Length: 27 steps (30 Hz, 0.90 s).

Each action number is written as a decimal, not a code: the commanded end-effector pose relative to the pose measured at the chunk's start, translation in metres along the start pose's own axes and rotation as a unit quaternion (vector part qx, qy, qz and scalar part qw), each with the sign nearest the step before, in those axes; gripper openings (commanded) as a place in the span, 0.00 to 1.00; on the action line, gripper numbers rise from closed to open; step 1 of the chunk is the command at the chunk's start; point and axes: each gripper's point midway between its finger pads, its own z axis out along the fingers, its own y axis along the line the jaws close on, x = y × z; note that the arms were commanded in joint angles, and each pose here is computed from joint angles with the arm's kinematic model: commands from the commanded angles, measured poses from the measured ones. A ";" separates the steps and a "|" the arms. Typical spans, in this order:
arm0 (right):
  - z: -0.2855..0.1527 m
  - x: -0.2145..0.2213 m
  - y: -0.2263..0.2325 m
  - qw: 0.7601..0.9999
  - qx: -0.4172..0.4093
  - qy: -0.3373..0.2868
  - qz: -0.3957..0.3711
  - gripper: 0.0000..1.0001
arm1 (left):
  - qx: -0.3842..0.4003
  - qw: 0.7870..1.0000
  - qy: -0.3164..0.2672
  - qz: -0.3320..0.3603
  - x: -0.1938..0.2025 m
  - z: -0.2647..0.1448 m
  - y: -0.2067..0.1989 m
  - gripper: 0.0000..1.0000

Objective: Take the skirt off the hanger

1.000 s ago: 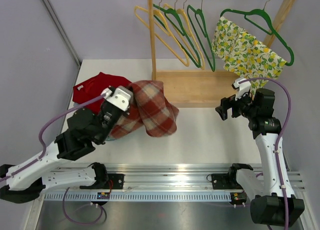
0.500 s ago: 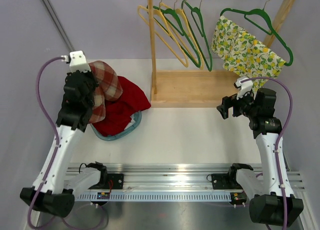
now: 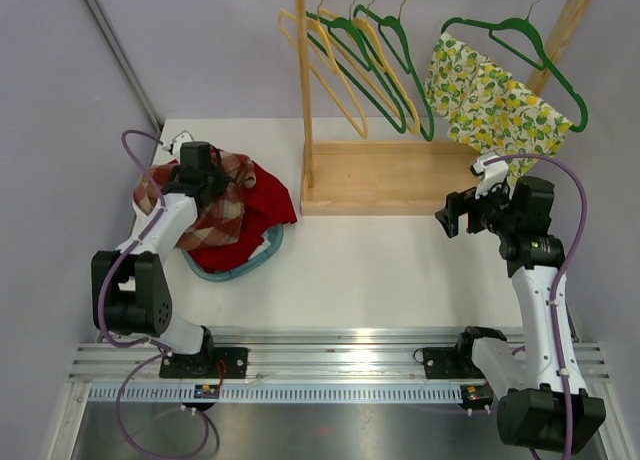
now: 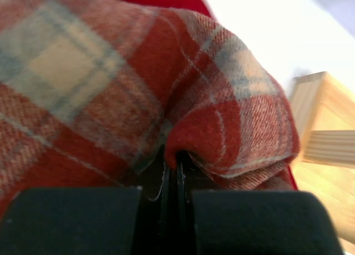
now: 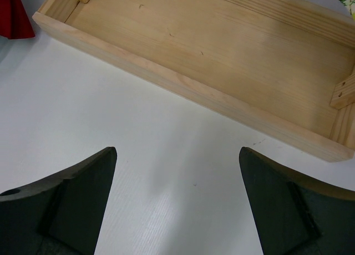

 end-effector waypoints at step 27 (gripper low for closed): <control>-0.088 -0.119 0.009 1.000 0.015 0.006 -0.024 0.98 | 0.332 0.918 -0.103 0.189 -0.028 -0.193 -0.074 0.99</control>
